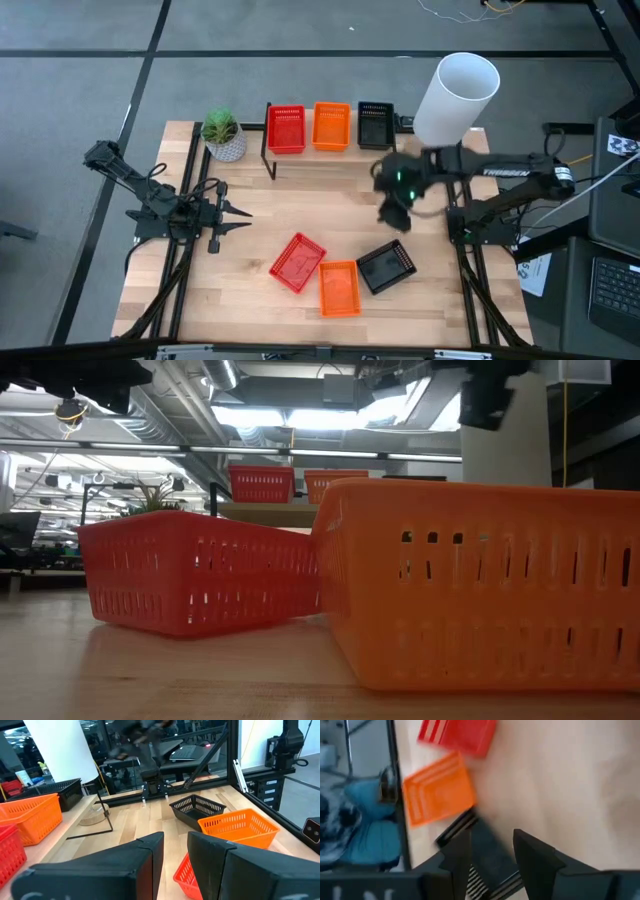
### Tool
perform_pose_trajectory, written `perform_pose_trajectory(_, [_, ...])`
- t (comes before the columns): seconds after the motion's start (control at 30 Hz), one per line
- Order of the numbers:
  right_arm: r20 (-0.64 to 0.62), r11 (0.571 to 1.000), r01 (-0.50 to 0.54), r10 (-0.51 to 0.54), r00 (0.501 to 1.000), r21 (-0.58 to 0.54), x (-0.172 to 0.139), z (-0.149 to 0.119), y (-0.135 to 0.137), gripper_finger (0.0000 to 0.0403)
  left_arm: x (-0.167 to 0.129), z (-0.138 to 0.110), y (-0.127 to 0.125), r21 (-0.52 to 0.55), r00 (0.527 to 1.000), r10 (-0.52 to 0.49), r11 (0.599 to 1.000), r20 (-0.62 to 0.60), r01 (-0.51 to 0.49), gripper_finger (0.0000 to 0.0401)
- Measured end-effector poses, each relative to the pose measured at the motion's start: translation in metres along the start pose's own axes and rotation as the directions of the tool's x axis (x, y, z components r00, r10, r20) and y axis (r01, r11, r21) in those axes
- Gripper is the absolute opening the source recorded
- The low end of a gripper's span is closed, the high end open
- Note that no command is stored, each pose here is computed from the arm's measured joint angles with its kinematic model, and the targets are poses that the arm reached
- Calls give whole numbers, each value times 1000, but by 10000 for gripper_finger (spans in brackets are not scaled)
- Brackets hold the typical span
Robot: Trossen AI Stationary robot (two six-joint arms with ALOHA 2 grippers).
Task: Stack baskets on shelf by color
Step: Stack the black basket on the black basket
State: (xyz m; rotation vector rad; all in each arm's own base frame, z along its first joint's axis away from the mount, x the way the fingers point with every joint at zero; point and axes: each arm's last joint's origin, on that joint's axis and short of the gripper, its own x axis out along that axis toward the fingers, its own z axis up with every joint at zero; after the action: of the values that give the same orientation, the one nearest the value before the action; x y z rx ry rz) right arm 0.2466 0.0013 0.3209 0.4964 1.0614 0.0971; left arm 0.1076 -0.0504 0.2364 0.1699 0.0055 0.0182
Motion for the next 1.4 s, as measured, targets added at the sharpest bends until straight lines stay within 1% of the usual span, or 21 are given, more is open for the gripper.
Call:
perform_pose_trajectory(0.03, [-23,1000,4,-4,1000,18,7,-6,7,147,0,0,0,0,1000,0,1000,0,0,80])
perform_pose_trajectory(0.13, [-58,994,58,-53,997,92,28,-25,27,147,0,0,0,0,1000,0,1000,0,0,80])
perform_pose_trajectory(0.2, [-57,986,82,-74,996,146,43,-39,39,147,0,0,0,-1,1000,0,1000,-1,0,80])
perform_pose_trajectory(0.27, [-29,976,69,-64,998,206,57,-53,51,147,0,0,0,-2,1000,0,1000,0,0,80])
perform_pose_trajectory(0.37, [5,949,48,-52,999,311,77,-75,64,147,0,0,0,-3,1000,0,1000,0,0,80])
perform_pose_trajectory(0.43, [45,934,34,-54,998,356,88,-91,71,147,0,0,0,-3,1000,0,1000,-1,0,80])
perform_pose_trajectory(0.5, [54,923,46,-72,996,383,99,-104,74,147,0,0,0,-5,1000,0,1000,0,0,80])
perform_pose_trajectory(0.6, [18,908,134,-154,988,398,113,-122,70,143,0,0,0,-7,1000,0,1000,0,0,80])
perform_pose_trajectory(0.7, [-42,887,245,-248,968,392,126,-129,59,134,0,0,0,-9,1000,0,1000,0,0,80])
perform_pose_trajectory(0.77, [-83,862,332,-326,942,384,133,-130,50,128,0,0,0,-9,1000,0,1000,0,0,80])
perform_pose_trajectory(0.83, [-129,846,413,-393,910,338,138,-130,40,123,0,0,0,-9,1000,0,1000,0,0,80])
perform_pose_trajectory(0.9, [-164,839,473,-444,881,269,143,-128,31,120,0,0,0,-9,1000,0,1000,0,0,80])
perform_pose_trajectory(0.97, [-164,841,505,-479,862,194,145,-122,22,119,0,0,0,-10,1000,0,1000,0,0,80])
perform_pose_trajectory(1.03, [-121,835,535,-523,844,127,145,-114,14,119,0,0,0,-10,1000,0,1000,0,0,80])
perform_pose_trajectory(1.1, [-67,817,574,-570,819,62,143,-104,5,119,0,0,0,-10,1000,0,1000,0,0,80])
perform_pose_trajectory(1.2, [3,796,605,-605,796,-8,141,-89,-8,119,0,0,0,-10,1000,0,1000,0,0,80])
perform_pose_trajectory(1.3, [77,798,601,-597,799,-48,141,-73,-17,119,0,0,0,-10,1000,0,1000,0,0,80])
perform_pose_trajectory(1.4, [134,812,581,-572,810,-46,138,-58,-20,119,0,0,0,-9,1000,0,1000,0,0,80])
